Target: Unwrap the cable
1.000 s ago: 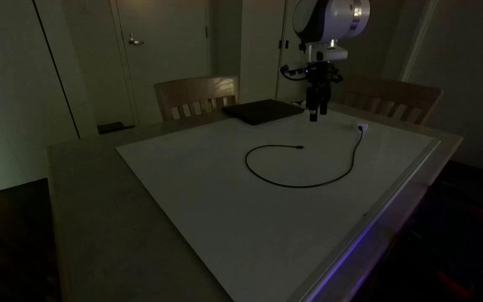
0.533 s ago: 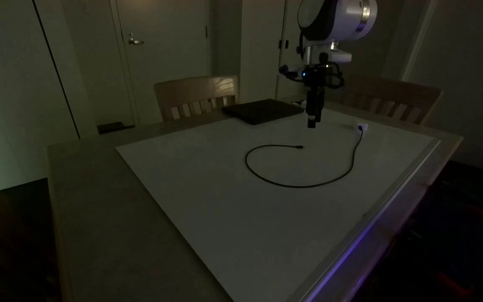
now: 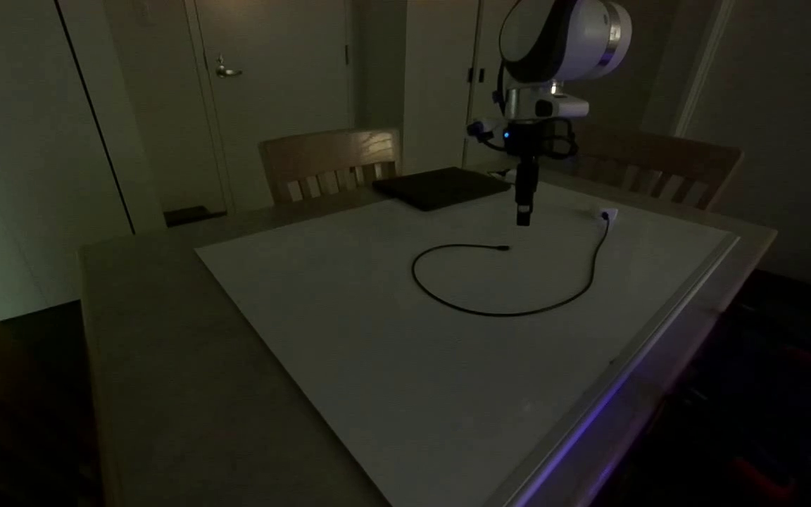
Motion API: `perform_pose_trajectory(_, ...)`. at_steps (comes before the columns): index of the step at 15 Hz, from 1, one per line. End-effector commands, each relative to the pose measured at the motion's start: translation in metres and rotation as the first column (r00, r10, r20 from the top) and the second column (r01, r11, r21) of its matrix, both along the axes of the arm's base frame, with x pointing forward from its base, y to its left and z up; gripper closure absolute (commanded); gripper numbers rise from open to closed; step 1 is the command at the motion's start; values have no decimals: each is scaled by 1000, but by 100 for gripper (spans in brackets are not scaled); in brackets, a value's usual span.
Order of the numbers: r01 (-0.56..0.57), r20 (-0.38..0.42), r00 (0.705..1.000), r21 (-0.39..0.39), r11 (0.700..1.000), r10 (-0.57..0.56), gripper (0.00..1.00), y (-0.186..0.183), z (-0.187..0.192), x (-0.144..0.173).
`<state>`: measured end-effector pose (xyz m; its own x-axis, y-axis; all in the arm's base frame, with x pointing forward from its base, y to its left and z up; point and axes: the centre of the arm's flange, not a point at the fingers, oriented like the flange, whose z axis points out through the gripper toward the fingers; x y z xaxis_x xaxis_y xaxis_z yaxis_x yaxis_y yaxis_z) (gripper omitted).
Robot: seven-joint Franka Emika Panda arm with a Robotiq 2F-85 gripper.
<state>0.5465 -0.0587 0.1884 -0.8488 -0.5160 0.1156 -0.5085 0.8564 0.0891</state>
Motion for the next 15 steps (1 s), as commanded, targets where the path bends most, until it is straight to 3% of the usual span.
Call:
perform_pose_trajectory(1, -28, 9, 1000, 7, 1000, 28, 0, 2, -2, -2)
perform_pose_trajectory(12, -130, -29, 991, 19, 991, 130, 0, 35, -31, -33)
perform_pose_trajectory(15, -173, -8, 985, -7, 985, 173, 0, 41, -39, -42)
